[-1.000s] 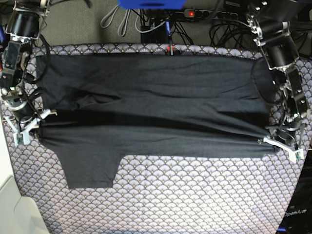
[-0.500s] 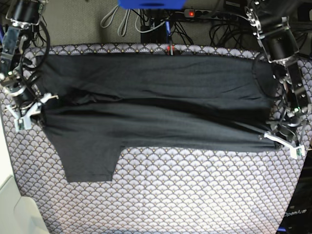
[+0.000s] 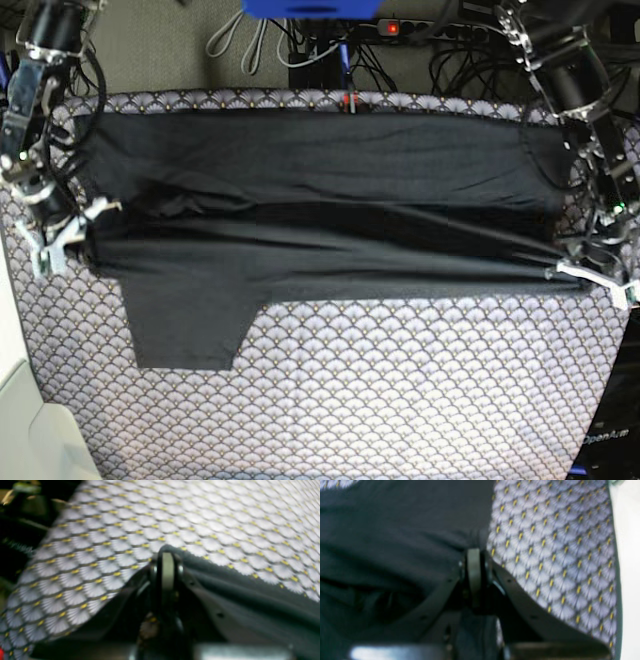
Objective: Fold the T-shirt properly
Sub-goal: 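Lift the hem with both grippers and fold it toward the collar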
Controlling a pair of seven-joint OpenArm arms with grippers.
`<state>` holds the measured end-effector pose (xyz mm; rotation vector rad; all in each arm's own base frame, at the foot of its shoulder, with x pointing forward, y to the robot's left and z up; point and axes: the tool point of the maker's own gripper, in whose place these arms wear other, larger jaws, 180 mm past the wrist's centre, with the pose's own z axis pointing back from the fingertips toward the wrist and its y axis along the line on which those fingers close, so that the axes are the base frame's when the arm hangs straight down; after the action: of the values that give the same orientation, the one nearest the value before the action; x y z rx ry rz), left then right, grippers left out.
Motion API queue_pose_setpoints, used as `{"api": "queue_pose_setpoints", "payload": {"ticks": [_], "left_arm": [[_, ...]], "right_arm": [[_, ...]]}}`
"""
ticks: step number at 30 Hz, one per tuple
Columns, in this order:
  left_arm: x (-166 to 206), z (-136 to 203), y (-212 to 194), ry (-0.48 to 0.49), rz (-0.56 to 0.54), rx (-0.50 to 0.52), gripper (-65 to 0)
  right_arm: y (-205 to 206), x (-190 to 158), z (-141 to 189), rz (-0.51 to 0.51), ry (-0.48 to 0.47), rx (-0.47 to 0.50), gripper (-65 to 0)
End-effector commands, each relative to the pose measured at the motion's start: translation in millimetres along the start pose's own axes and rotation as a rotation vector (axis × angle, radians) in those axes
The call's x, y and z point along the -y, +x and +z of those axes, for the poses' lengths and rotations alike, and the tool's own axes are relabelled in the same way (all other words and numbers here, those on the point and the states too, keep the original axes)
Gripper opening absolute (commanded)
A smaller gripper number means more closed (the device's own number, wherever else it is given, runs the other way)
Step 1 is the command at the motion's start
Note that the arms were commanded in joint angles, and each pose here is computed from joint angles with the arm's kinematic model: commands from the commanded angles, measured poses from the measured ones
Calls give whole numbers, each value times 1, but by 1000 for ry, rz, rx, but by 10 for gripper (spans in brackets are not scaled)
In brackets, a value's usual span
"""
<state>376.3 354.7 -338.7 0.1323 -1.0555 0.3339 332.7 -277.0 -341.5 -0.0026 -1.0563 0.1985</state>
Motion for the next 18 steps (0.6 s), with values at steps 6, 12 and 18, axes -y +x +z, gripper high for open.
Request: {"api": "queue_pose_setpoints", "payload": {"ticks": [6,12,18], "left_arm": [[17,-8,26,-35,-21,56,-644],[25,-17,23,-52,-16,39,-644],[29,-34,23,-57,23,7,-644]], "right_arm": [[17,7,-30,-10,28,-3,-650],[14,8,-44,-34,43,-25,-650],[19,17,-54,-42,38,-32,-650]]}}
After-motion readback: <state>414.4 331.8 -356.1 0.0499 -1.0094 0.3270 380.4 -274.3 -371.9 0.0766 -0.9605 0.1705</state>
